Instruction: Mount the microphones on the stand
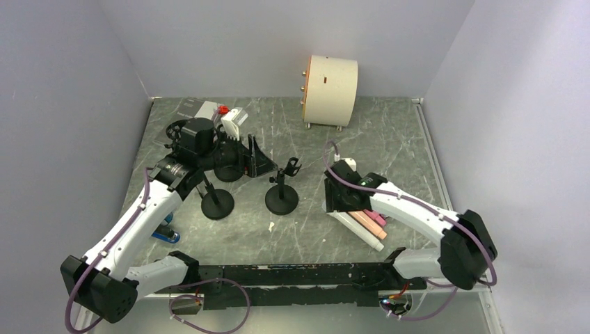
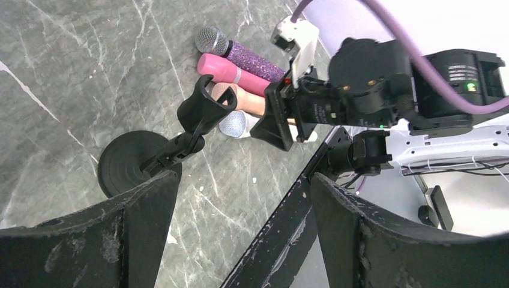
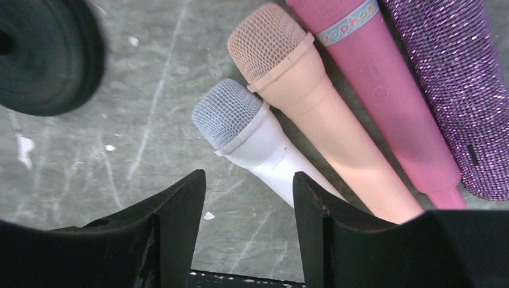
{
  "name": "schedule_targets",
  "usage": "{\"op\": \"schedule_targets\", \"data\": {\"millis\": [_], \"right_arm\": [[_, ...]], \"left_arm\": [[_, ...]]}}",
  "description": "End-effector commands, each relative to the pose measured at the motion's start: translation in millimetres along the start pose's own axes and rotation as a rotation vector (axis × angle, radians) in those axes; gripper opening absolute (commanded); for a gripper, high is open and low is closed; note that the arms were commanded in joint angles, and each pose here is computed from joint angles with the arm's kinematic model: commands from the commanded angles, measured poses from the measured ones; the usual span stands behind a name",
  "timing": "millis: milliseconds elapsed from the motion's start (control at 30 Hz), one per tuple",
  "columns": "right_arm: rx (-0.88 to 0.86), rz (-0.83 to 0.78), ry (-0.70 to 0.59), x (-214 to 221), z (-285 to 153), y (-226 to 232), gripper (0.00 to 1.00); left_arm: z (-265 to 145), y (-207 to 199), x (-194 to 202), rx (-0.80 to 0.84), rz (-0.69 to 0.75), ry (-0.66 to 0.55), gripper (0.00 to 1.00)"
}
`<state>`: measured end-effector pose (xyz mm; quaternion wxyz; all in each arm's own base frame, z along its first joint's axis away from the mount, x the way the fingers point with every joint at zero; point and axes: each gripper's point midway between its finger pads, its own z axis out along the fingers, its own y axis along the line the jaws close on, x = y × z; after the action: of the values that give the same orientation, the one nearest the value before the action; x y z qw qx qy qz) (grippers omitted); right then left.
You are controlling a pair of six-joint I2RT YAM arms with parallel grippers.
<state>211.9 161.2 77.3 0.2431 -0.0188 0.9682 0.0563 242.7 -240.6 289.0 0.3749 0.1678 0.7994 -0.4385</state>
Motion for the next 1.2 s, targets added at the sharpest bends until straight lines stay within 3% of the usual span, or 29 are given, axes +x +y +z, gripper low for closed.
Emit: {"op": "schedule_targets", "data": {"millis": [0,333,667,733,933,1167], "right_arm": [[0.037,-0.056,0.048,12,14,2,0.6],[0.02,-0.115,0.085,26,40,7,0.58],[-0.031,-0.19,0.141,42,51,17,0.63],[-0.034,-0.198,0.143,43,51,19,0.58],[-0.048,-0.235,0.079,31,42,30,0.29],[-0.236,-0.188,-0.077,-6,6,69,0.18]], "left_arm": [[-9,-8,-11,-0.002,0.042,-0.042,0.86],[-17,-13,-17,-0.016,0.035,-0.061,0.86],[-21,-11,-17,-0.045,0.046,-0.057,0.86],[-23,-11,-18,-0.05,0.05,-0.062,0.86],[-29,-12,-20,-0.066,0.06,-0.079,0.87],[-41,-20,-23,-0.068,0.085,-0.093,0.94]]}}
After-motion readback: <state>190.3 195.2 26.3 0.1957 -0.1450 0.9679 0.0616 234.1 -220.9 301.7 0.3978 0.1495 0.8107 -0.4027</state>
